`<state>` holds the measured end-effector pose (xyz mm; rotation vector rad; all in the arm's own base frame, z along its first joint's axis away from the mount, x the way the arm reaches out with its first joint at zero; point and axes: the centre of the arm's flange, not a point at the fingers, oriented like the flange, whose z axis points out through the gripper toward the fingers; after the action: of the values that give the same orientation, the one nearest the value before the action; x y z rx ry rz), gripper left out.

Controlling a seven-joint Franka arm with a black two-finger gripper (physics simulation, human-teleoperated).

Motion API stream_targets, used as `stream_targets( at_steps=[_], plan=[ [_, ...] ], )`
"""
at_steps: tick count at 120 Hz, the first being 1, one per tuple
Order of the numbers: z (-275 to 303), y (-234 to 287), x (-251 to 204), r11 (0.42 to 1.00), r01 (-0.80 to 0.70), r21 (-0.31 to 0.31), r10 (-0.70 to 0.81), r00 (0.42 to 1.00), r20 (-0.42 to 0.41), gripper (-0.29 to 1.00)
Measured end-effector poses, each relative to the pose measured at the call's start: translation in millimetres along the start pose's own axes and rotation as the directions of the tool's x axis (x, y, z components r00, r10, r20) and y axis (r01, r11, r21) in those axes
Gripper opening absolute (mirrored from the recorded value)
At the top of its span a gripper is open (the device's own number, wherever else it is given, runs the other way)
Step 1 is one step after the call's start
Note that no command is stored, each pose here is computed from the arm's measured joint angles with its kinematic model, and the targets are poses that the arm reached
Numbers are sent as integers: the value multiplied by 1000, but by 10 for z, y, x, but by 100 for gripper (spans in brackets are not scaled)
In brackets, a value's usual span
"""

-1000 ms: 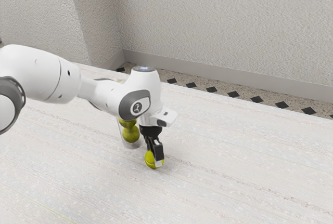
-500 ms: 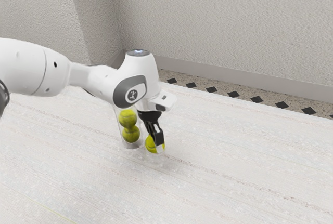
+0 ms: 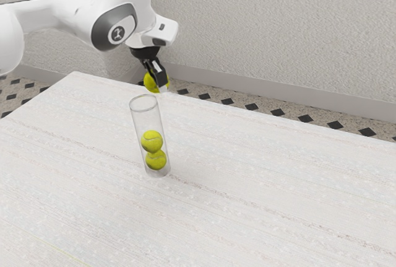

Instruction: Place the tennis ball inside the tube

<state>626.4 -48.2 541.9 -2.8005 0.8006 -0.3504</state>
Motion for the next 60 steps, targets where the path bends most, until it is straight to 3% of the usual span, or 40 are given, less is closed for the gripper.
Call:
stream_targets(
  at_steps=[21, 60],
  plan=[
    [112, -183, -137, 1000, 25, -1, -25, 998, 58, 17],
    [380, -434, -160, 999, 37, -20, -35, 994, 106, 48]
  ],
)
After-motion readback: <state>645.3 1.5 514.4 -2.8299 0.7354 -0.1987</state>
